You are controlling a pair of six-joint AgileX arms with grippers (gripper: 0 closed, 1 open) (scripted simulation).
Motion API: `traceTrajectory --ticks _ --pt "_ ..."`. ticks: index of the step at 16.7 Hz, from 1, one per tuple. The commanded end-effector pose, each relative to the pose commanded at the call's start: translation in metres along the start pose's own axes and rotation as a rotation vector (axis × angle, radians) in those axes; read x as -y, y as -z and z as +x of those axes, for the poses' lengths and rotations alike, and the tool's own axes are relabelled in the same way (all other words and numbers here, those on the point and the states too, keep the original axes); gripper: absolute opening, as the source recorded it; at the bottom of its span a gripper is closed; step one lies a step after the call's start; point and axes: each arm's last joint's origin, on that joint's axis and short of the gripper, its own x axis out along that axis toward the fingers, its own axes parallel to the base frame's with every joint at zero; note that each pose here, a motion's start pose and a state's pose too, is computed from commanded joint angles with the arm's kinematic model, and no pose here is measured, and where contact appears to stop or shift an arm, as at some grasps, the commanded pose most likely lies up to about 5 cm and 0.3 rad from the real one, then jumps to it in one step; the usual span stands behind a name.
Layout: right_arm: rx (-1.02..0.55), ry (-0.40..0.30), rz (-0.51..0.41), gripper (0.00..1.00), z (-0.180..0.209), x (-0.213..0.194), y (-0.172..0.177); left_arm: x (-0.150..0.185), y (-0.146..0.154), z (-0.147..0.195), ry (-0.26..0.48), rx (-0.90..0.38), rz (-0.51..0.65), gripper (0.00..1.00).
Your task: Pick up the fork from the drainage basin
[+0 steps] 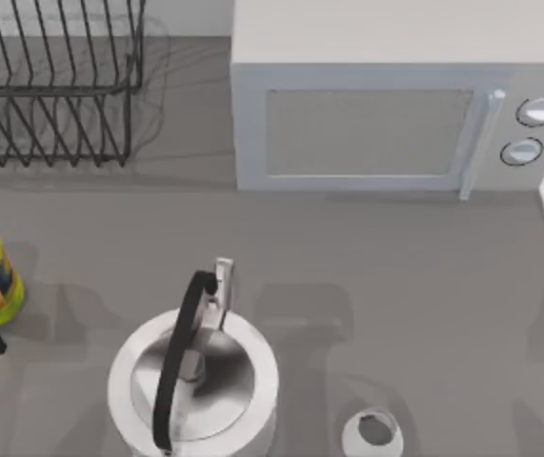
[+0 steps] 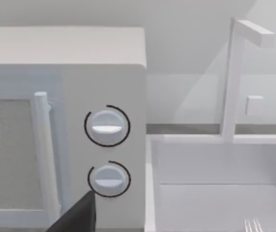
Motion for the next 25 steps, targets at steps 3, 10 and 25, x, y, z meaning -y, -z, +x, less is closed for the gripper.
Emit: traceTrajectory --ticks 3,10,25 --pt "0.000 0.000 0.000 1.00 0.000 0.000 0.000 0.000 0.000 0.000 0.000 0.000 0.000 1.00" --pt "-0.068 0.014 -0.014 1.00 0.001 0.001 -0.020 0.000 0.000 0.000 0.000 0.000 0.000 1.00" --pt "-1.031 0.079 -0.070 1.00 0.226 0.058 -0.139 0.000 0.000 0.000 0.000 0.000 0.000 1.00"
